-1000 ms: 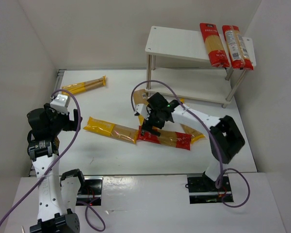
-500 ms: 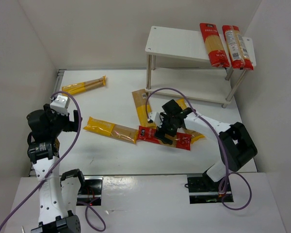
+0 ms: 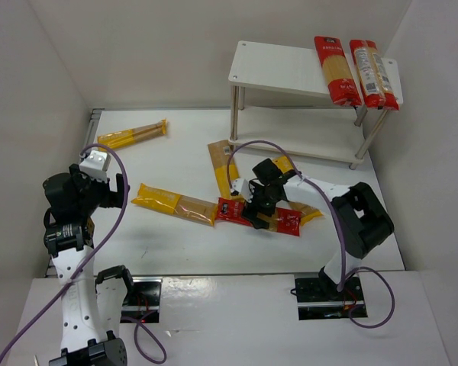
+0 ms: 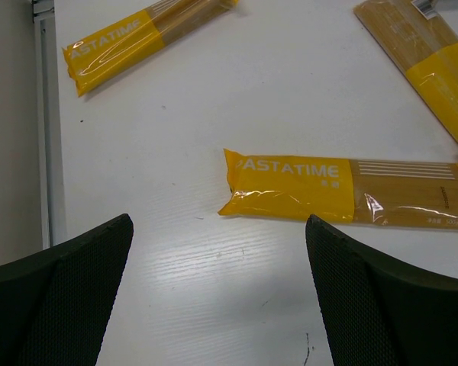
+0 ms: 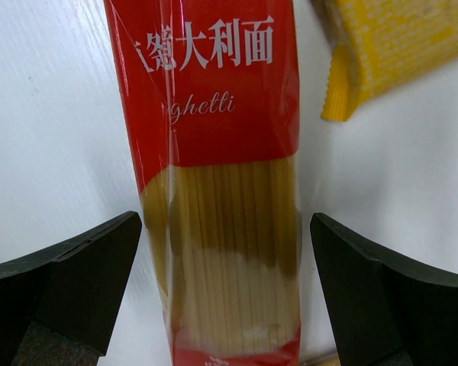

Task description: Place and organize the pasta boxes and bags onto the shelf

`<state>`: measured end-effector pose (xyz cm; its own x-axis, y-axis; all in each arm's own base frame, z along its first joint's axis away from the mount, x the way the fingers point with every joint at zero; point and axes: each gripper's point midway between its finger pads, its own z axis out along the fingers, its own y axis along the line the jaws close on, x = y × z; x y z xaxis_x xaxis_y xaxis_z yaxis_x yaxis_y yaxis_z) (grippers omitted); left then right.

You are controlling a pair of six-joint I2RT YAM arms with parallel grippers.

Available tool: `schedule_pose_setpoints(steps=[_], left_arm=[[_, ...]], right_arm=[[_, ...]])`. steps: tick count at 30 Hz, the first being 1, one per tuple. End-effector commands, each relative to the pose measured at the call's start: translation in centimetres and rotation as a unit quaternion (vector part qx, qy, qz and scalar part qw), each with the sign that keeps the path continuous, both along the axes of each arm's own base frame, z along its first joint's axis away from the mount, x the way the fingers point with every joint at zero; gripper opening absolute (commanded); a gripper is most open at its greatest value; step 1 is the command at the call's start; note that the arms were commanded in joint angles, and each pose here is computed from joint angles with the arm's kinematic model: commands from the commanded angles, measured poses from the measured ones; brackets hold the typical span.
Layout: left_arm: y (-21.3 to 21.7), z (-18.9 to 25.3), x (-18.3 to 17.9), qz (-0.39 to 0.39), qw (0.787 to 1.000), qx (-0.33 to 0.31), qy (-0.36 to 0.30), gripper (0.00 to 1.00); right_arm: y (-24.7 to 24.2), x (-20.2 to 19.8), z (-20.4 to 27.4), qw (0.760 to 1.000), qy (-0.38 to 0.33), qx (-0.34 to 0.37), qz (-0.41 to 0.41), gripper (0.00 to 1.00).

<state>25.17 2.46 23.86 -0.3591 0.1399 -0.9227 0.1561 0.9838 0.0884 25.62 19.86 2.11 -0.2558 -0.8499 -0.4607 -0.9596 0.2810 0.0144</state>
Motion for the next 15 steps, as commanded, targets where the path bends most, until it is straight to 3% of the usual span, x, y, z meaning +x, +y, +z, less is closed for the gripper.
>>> schedule_pose_setpoints(steps=[1,15], left_arm=[[-0.2,0.7,0.2,-0.01,1.0,0.005,-0.018,0.99],[-0.1,0.7,0.4,-0.01,1.0,0.005,-0.018,0.99]], right_arm=[[0.8,0.8,-0.3,1.0,-0.009,0.016,0.009,1.0],[2.0,-0.4,-1.1,0.999,-0.002,-0.029,0.019,1.0]])
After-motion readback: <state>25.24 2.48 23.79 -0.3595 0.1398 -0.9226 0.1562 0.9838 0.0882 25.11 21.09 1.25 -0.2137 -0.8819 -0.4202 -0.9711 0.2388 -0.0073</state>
